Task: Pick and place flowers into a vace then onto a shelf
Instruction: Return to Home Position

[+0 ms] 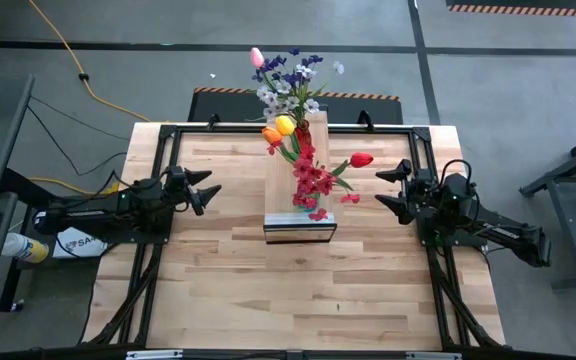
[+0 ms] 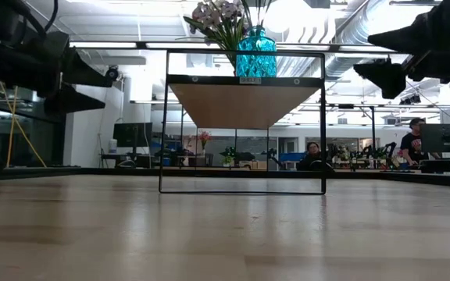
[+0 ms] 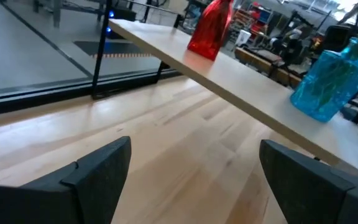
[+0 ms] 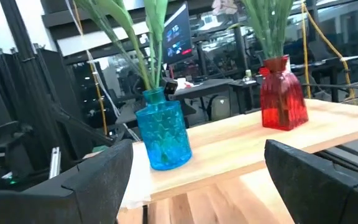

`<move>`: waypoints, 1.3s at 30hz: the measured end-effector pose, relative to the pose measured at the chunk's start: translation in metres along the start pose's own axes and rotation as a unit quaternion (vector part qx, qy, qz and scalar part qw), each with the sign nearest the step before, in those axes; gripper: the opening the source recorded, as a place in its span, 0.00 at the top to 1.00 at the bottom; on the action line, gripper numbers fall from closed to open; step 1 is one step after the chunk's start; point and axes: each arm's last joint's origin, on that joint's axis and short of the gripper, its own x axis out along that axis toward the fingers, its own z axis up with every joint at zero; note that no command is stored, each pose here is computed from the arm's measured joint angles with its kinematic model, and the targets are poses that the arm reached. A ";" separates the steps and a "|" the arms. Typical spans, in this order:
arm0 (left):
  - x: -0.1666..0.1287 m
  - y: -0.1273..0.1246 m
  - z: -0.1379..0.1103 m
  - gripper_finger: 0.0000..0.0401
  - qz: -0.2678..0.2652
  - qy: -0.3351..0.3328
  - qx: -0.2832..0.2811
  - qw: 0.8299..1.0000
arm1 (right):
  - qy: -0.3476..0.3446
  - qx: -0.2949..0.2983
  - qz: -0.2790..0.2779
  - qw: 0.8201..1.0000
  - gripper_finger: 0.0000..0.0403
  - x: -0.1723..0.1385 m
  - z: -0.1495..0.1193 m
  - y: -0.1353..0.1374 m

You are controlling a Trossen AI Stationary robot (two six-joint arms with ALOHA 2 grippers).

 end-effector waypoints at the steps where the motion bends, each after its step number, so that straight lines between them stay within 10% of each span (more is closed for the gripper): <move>1: 0.000 0.000 0.000 0.04 0.004 0.001 0.001 1.000 | -0.001 -0.002 -0.003 1.000 0.12 0.000 0.000 0.000; 39: 0.012 -0.001 -0.011 0.04 0.014 0.023 0.025 0.999 | 0.005 0.011 -0.013 1.000 0.12 0.001 -0.001 -0.001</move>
